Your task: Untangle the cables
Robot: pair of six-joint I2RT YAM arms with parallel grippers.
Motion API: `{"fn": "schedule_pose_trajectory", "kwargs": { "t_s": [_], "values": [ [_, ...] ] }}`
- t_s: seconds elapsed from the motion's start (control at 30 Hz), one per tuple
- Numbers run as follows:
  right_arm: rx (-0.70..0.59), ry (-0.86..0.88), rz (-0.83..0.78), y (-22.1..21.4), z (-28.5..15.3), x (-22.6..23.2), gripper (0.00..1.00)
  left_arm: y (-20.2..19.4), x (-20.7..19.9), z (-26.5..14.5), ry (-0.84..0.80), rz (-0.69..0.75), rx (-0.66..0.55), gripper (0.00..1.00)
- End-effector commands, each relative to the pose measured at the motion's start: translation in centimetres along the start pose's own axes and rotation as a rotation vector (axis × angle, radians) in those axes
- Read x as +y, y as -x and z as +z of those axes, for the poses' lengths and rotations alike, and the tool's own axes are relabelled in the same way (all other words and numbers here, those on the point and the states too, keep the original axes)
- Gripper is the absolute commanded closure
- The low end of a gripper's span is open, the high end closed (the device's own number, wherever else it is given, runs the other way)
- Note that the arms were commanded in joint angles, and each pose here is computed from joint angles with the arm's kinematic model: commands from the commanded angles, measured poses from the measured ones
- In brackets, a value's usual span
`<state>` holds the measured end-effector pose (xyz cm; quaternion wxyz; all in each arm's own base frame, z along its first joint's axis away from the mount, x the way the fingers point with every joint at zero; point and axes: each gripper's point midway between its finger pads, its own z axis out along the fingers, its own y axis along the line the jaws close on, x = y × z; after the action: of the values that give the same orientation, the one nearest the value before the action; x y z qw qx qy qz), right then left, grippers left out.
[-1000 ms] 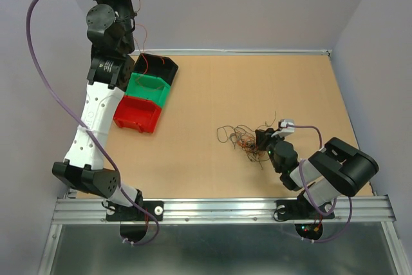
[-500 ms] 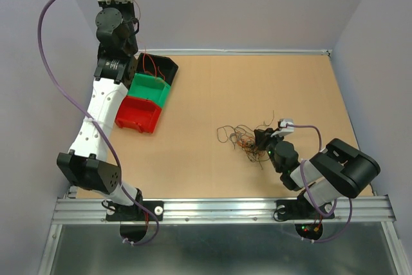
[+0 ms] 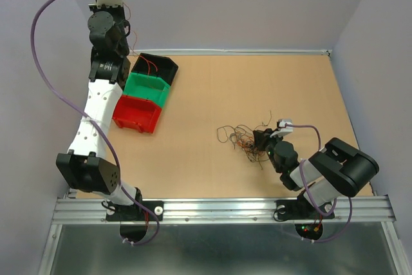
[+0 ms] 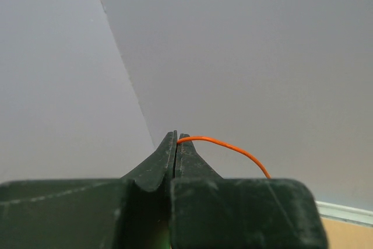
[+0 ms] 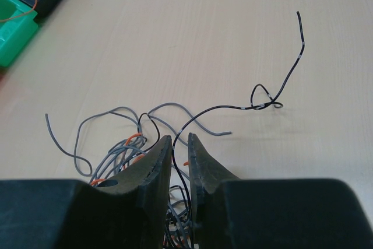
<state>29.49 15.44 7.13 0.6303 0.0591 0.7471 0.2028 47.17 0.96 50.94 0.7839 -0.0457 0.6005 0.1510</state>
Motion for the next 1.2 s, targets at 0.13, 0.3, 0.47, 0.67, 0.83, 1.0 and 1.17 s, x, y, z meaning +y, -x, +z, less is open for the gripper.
{"fn": "schedule_pose_trajectory", "kwargs": {
  "t_s": [0.13,0.3,0.47,0.67,0.83,1.0,1.17],
  "values": [
    [-0.147,0.074,0.073,3.8,-0.2,1.7,0.76,5.1,3.1,-0.9,0.046,-0.046,-0.149,1.0],
    [-0.148,0.076,0.077,3.8,-0.4,1.7,0.76,5.6,3.5,-1.0,0.048,-0.005,-0.154,1.0],
    [-0.151,0.086,0.079,4.0,-0.6,1.8,0.76,2.4,1.7,-1.9,-0.054,0.049,-0.11,1.0],
    [-0.155,0.087,0.081,4.2,-0.9,1.7,0.76,-2.5,0.1,-2.5,-0.12,0.12,-0.041,1.0],
    [-0.151,0.096,0.085,4.2,-0.9,2.0,0.76,-4.1,0.5,-2.0,-0.082,0.154,-0.025,1.0],
    [-0.145,0.103,0.085,4.0,-0.8,2.2,0.76,-4.8,1.1,-1.3,-0.025,0.131,0.009,1.0],
    [-0.146,0.1,0.085,4.1,-0.9,2.0,0.76,-7.2,1.3,-0.9,0.011,0.161,0.065,1.0]
  ]
}}
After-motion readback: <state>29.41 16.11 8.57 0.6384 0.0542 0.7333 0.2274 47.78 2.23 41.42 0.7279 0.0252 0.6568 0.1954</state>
